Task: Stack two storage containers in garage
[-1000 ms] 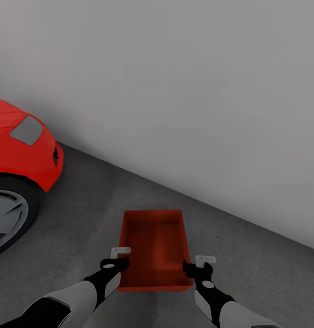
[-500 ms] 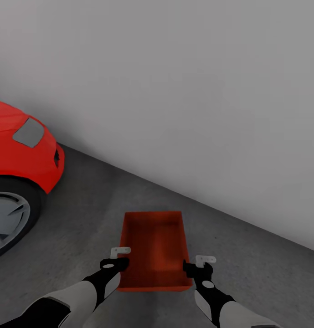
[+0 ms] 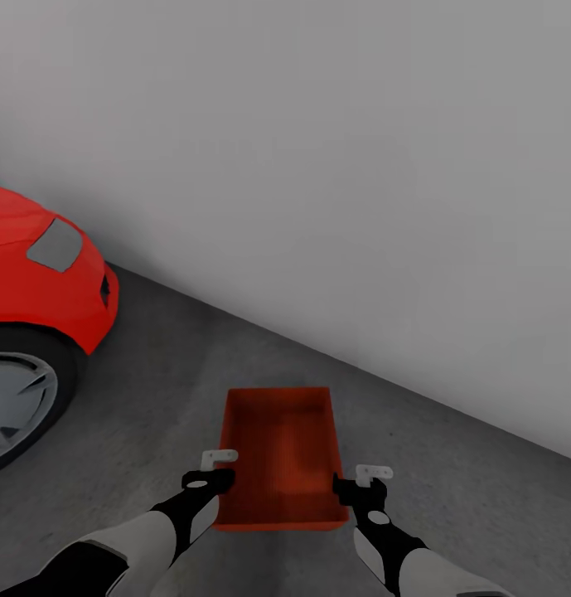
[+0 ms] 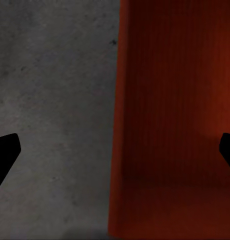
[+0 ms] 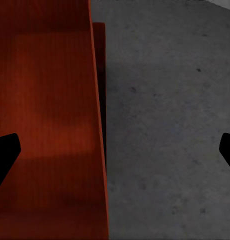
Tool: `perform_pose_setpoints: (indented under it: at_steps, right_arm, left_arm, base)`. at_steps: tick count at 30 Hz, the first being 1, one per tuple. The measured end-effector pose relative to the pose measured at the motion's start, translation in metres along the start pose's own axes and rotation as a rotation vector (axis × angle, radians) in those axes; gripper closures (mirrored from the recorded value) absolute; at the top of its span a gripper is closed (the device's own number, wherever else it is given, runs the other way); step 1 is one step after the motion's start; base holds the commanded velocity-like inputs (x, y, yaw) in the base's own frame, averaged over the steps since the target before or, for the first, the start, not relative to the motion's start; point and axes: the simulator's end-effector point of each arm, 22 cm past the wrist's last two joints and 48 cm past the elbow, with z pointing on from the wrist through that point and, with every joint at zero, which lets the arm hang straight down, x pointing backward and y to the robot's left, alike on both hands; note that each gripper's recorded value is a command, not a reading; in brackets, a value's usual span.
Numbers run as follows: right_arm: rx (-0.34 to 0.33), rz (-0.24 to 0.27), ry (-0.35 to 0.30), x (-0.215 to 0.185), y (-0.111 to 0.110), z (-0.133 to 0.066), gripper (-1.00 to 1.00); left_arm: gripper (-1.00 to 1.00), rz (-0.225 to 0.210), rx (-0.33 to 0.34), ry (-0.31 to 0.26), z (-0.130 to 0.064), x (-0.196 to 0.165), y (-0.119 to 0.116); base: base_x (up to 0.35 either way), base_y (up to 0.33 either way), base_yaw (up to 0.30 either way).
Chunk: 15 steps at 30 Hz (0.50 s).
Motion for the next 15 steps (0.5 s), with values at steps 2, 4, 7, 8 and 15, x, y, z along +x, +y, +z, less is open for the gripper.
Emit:
perform_pose_setpoints:
  at_steps: [2,4,7,8,15]
  right_arm:
    - [0.0,0.0,0.0,-0.002,0.0,-0.002,-1.0]
    - [0.0,0.0,0.0,-0.003,0.0,-0.005,-1.0]
    - [0.0,0.0,0.0,-0.005,0.0,-0.008,-1.0]
    - [0.0,0.0,0.0,-0.006,0.0,-0.009,-1.0]
    - [0.0,0.0,-0.001,-0.011,-0.001,-0.018,-1.0]
  left_arm:
    - [-1.0,0.0,0.0,0.0,-0.003,-0.001,0.0]
    - [-1.0,0.0,0.0,0.0,-0.005,-0.002,0.001]
    - [-1.0,0.0,0.0,0.0,-0.009,-0.004,0.001]
    - [-1.0,0.0,0.0,0.0,-0.01,-0.004,0.001]
    - [-1.0,0.001,0.001,-0.001,-0.019,-0.008,0.002]
  base:
    - [0.0,0.0,0.0]
    - [0.0,0.0,0.0]
    - [0.0,0.0,0.0]
    - [0.0,0.0,0.0]
    - [0.0,0.0,0.0]
